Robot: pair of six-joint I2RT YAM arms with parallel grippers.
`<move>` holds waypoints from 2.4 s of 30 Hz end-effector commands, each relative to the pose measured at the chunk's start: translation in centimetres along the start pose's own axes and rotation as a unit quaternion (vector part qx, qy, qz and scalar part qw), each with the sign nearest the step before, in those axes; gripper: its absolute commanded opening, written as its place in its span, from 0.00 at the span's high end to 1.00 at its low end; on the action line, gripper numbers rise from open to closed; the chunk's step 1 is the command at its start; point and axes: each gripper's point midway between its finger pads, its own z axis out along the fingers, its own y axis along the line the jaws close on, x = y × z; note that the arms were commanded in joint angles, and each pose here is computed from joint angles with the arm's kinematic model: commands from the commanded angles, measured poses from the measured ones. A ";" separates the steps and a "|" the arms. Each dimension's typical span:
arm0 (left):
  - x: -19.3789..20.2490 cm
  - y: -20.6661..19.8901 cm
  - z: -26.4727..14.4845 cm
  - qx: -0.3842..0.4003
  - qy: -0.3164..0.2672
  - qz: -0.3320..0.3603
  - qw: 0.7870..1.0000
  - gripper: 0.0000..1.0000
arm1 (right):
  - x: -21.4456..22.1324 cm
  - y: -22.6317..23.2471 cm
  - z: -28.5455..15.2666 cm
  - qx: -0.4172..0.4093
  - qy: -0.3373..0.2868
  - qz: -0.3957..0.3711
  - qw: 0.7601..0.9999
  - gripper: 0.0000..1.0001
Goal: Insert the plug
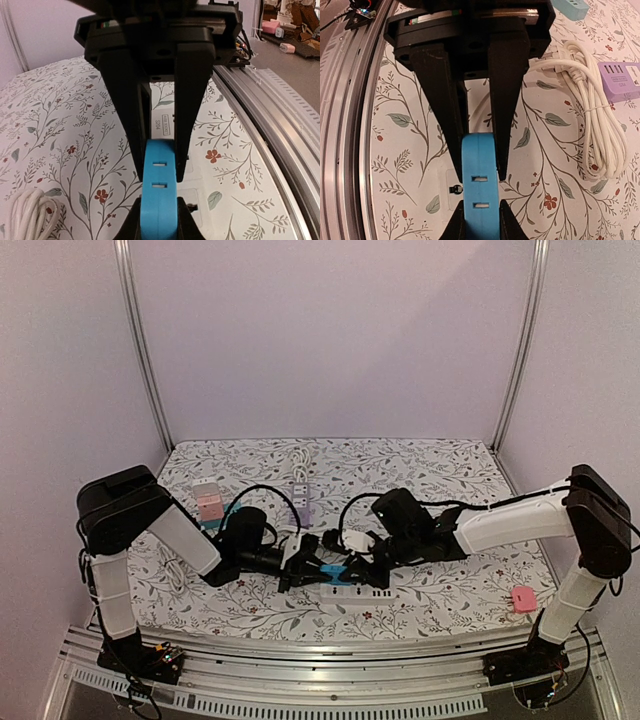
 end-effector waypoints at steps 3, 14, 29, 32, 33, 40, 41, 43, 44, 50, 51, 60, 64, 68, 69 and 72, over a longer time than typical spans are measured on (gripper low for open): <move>4.0 -3.1 0.3 0.042 0.055 -0.003 0.998 0.74 | 4.4 -0.8 1.0 0.033 0.069 0.060 0.995 0.62; 1.9 -2.5 -0.1 0.021 0.042 -0.003 0.999 0.01 | 2.1 -0.8 -0.7 0.038 0.041 0.065 0.996 0.31; -3.2 -0.7 -5.9 -0.073 0.120 0.009 0.990 0.00 | 7.3 -0.6 -2.1 0.063 0.097 0.143 0.983 0.01; -4.1 0.0 -8.3 -0.101 0.151 -0.002 0.983 0.00 | 8.3 -0.6 -0.9 0.056 0.116 0.146 0.981 0.01; -4.7 0.3 -9.1 -0.111 0.155 0.005 0.982 0.01 | 8.8 -0.8 -0.6 0.058 0.121 0.142 0.981 0.01; -6.7 2.8 -14.9 -0.217 0.176 0.015 0.960 0.00 | 10.9 -0.7 0.5 0.064 0.138 0.157 0.976 0.14; -7.0 3.3 -15.7 -0.234 0.172 0.013 0.957 0.00 | 11.2 -0.8 0.4 0.073 0.134 0.166 0.974 0.16; -7.8 4.1 -17.1 -0.265 0.164 0.007 0.950 0.00 | 11.3 -1.0 0.0 0.085 0.131 0.177 0.972 0.22; -8.0 4.5 -17.8 -0.280 0.160 0.003 0.946 0.01 | 11.4 -1.3 -0.2 0.098 0.130 0.181 0.970 0.27; -8.9 5.9 -20.2 -0.355 0.122 -0.039 0.926 0.00 | 11.2 -1.8 -1.6 0.134 0.104 0.249 0.954 0.47; -9.3 6.1 -20.5 -0.364 0.107 -0.041 0.924 0.00 | 11.3 -1.7 -1.8 0.138 0.096 0.268 0.949 0.50; -8.5 4.4 -20.7 -0.363 0.061 -0.083 0.926 0.01 | 13.9 -1.3 -3.7 0.228 0.096 0.351 0.903 0.70; -8.3 4.1 -20.9 -0.368 0.050 -0.094 0.924 0.00 | 17.6 -1.3 -6.5 0.312 0.117 0.433 0.838 0.76; -7.9 4.1 -21.0 -0.374 0.037 -0.122 0.919 0.01 | 21.1 -0.2 -10.1 0.386 0.152 0.493 0.765 0.78; -7.8 4.0 -20.9 -0.374 0.033 -0.129 0.918 0.01 | 21.5 -0.1 -10.7 0.399 0.151 0.510 0.747 0.78; -7.8 3.9 -20.9 -0.375 0.021 -0.141 0.916 0.00 | 22.2 -0.2 -11.8 0.426 0.147 0.528 0.719 0.77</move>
